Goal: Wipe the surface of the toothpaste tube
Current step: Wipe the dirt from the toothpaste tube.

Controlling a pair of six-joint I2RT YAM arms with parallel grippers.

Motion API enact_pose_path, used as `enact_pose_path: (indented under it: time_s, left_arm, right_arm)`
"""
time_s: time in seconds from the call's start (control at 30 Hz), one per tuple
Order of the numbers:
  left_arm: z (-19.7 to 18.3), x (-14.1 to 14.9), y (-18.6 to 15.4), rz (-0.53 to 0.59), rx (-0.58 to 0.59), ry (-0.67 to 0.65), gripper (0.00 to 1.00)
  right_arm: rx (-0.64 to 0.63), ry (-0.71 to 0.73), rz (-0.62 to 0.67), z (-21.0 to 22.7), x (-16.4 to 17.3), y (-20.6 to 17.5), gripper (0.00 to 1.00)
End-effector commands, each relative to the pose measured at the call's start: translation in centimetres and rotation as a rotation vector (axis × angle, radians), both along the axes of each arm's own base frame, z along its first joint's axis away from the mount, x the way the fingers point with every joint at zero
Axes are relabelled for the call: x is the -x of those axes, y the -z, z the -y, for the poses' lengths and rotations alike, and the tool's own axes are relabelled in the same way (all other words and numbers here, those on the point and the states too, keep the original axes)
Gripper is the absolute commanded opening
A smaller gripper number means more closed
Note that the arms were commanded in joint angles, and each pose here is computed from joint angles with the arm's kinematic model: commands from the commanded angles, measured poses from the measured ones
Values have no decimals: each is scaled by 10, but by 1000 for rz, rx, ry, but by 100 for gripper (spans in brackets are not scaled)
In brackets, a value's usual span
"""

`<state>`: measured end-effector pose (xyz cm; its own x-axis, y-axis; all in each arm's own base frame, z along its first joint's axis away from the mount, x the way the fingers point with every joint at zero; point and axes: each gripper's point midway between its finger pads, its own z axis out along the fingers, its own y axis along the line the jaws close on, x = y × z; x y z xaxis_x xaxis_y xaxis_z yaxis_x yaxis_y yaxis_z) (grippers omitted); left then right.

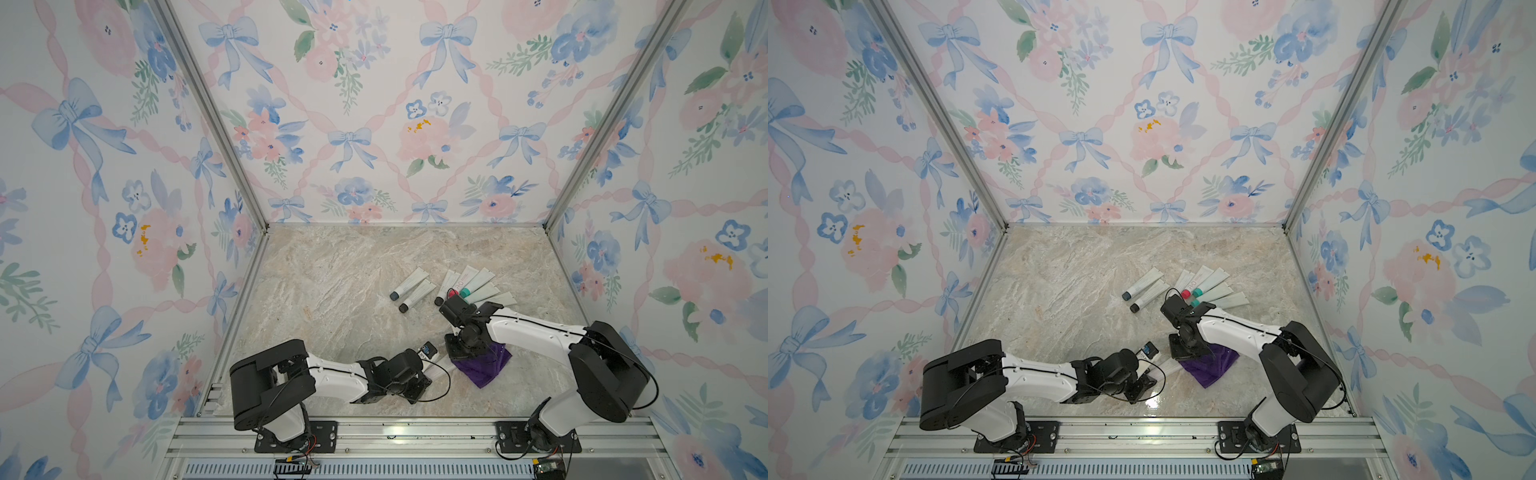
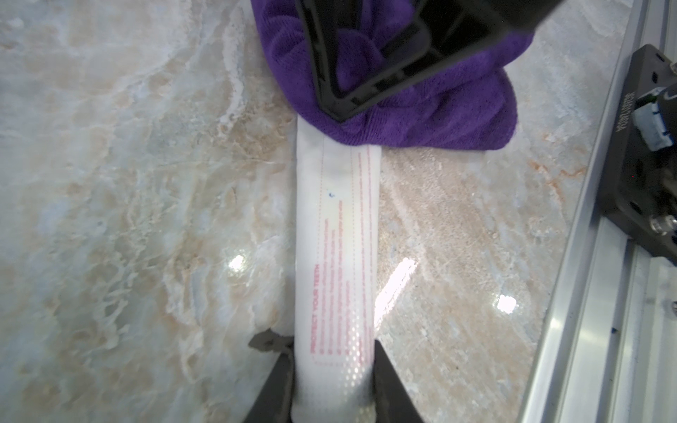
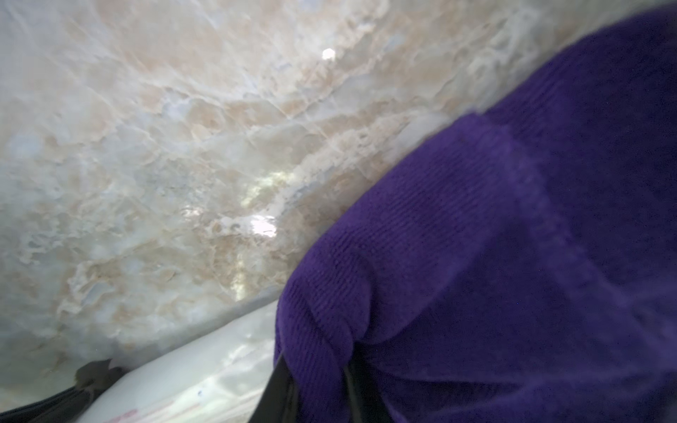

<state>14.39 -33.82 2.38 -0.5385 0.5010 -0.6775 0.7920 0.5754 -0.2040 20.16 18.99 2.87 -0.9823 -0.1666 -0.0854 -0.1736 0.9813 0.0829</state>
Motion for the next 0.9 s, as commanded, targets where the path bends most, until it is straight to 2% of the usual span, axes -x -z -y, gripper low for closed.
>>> enact_pose_path:
  time_s: [0.0, 0.17, 0.4, 0.5, 0.67, 0.87]
  left_arm:
    - [-16, -3, 17, -5, -73, -35, 30]
    - [-15, -3, 16, -5, -72, -36, 30]
    - [-15, -3, 16, -3, -71, -35, 30]
    - [-15, -3, 17, -4, -72, -34, 30]
    - [-15, -3, 17, -5, -75, -32, 30]
    - [-15, -3, 18, -6, -75, -32, 30]
  right_arm:
    - [-167, -72, -161, -43, 47, -2, 20]
    - [-154, -33, -187, -35, 50, 7, 20]
    - [81, 68, -137, 43, 27, 20, 20]
    - [119, 121, -95, 63, 14, 14, 20]
    - [82, 131, -95, 62, 5, 13, 20]
    - [-82, 35, -141, 4, 20, 9, 20]
